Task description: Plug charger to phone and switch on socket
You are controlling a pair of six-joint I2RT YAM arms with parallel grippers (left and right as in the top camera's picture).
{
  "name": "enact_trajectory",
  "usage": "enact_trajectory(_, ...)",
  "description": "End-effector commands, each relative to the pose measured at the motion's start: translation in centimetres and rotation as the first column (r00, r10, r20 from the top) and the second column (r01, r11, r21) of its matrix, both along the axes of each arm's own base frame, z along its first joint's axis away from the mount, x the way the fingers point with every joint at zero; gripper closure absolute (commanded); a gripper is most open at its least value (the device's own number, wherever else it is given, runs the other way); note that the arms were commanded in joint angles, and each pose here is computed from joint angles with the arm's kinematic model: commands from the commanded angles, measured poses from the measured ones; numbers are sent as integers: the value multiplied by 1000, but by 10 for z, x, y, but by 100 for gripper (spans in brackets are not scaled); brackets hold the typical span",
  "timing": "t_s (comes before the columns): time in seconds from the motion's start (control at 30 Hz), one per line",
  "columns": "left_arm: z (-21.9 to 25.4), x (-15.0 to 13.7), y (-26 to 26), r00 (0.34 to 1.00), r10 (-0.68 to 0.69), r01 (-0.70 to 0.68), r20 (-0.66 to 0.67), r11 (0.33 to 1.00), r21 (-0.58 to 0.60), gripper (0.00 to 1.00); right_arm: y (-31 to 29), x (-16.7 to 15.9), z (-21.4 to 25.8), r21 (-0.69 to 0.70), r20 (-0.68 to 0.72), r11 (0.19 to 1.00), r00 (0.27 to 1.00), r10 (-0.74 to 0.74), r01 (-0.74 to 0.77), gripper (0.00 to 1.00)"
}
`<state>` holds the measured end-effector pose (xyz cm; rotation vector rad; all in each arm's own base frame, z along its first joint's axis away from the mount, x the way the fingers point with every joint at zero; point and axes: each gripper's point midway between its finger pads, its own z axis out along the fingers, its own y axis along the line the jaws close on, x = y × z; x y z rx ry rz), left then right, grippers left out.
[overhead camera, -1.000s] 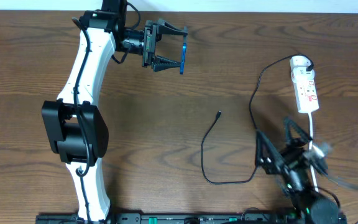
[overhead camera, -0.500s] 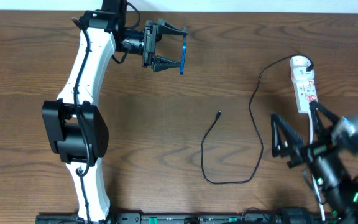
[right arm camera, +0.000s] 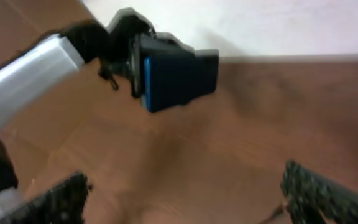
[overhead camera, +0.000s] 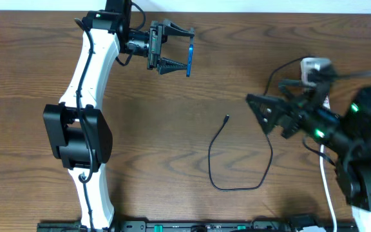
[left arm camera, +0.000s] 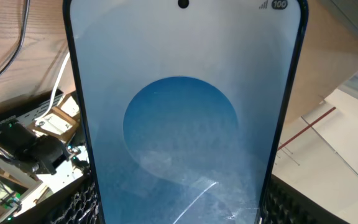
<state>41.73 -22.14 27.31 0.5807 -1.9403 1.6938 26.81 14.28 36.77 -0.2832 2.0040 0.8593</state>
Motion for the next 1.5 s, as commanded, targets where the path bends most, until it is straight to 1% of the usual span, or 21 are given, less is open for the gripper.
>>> enact_trajectory(0.0,29,-9,2,999,-11,14,42,998,-58,25,13,14,9,-64,-22,996,998,-57,56,3)
enact_trajectory(0.1,29,-9,2,999,-11,13,42,998,-58,26,38,21,5,-138,-68,989,996,-61,51,5)
enact_trajectory(0.2,29,-9,2,999,-11,13,42,998,-58,25,57,36,3,-228,-89,963,981,-171,147,12)
enact_trajectory(0.3,29,-9,2,999,-11,13,42,998,-57,26,79,44,8,-254,-80,948,973,-216,190,12)
enact_trajectory(0.43,29,-9,2,999,-10,13,42,998,-55,25,109,54,4,-248,-111,943,960,-256,222,12)
enact_trajectory(0.47,29,-9,2,999,-10,13,42,998,-55,26,117,60,-1,-258,-117,937,955,-272,235,14)
enact_trajectory(0.5,29,-9,2,999,-10,13,42,998,-55,26,120,64,-5,-264,-120,932,950,-288,249,17)
enact_trajectory(0.6,29,-9,2,999,-10,13,42,998,-55,26,120,78,-23,-297,-123,890,910,-395,346,18)
enact_trajectory(0.63,29,-9,2,999,-10,13,42,998,-55,26,120,80,-27,-303,-124,883,904,-409,358,18)
enact_trajectory(1.0,26,-8,2,999,-5,7,44,999,-38,26,127,100,-50,-345,-109,851,884,-455,395,20)
enact_trajectory(1.27,26,-8,2,999,-5,7,44,999,-38,26,137,107,-45,-302,-93,863,888,-450,406,30)
enact_trajectory(1.3,26,-8,2,999,-5,7,44,999,-38,26,137,108,-44,-296,-91,864,889,-449,407,32)
enact_trajectory(1.33,26,-8,2,999,-5,7,44,999,-38,25,137,108,-43,-295,-91,864,888,-450,408,37)
enact_trajectory(1.37,26,-8,2,999,-5,7,44,999,-38,26,137,108,-43,-295,-90,864,888,-451,409,40)
enact_trajectory(1.47,26,-8,2,999,-5,7,44,999,-38,26,136,111,-46,-297,-94,860,883,-459,415,46)
